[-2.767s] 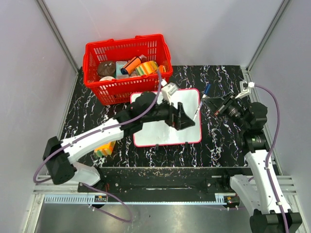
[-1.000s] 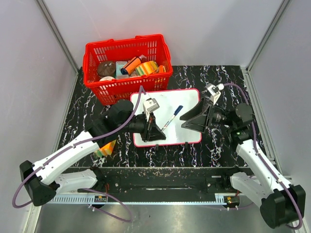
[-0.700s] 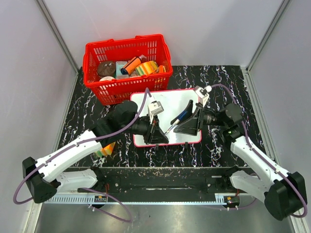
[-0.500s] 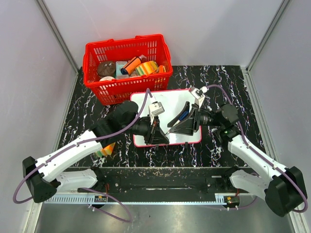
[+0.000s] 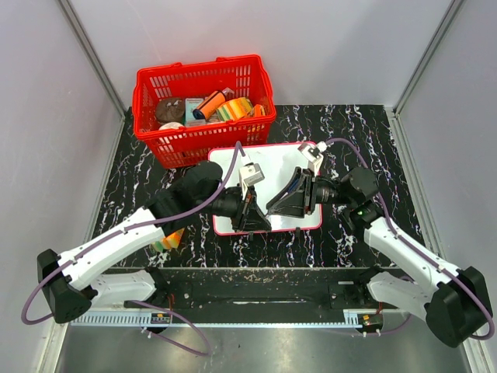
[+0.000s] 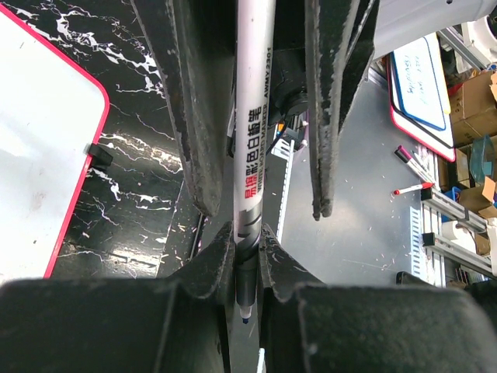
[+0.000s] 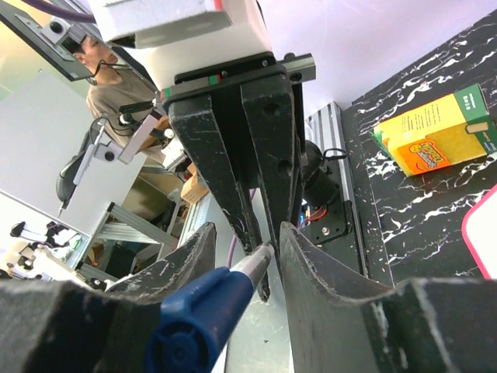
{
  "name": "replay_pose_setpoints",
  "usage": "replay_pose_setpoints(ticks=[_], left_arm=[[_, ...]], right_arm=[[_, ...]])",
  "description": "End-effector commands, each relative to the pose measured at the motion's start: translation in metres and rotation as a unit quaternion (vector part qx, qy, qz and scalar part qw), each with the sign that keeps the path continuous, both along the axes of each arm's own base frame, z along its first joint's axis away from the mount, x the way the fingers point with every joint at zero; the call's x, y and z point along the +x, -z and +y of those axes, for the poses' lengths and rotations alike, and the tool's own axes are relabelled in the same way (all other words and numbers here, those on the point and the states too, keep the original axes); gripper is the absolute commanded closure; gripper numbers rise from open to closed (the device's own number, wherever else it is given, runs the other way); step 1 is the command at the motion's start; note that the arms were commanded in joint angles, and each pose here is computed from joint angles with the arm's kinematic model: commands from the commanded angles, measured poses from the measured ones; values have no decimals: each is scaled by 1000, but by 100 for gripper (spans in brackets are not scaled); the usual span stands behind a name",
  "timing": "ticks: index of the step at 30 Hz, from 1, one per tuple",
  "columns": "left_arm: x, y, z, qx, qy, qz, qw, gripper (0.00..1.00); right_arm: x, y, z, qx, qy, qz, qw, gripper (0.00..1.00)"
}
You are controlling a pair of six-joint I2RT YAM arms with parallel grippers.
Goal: Write a sentence on the whiteboard
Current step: Pass from the left arm to the right
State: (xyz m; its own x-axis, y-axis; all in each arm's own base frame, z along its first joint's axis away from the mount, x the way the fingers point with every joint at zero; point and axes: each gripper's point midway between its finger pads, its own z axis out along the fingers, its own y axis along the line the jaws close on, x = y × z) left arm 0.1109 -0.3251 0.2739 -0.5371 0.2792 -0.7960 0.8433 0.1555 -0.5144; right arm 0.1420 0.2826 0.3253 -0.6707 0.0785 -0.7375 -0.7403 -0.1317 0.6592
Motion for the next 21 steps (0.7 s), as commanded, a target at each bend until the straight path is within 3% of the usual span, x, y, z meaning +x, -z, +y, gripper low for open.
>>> replay_pose_setpoints(ticks=[1, 11, 21], left_arm=[[2, -29, -5, -37, 6, -36, 999, 100], [-3, -28, -5, -33, 14, -28, 999, 100], [-7, -26, -7, -32, 21, -24, 999, 100]], right_arm=[[-8, -3, -3, -5, 1, -31, 1000, 56], [-6, -5, -6, -21, 25, -48, 998, 63], [2, -13, -4, 1, 39, -27, 999, 62]])
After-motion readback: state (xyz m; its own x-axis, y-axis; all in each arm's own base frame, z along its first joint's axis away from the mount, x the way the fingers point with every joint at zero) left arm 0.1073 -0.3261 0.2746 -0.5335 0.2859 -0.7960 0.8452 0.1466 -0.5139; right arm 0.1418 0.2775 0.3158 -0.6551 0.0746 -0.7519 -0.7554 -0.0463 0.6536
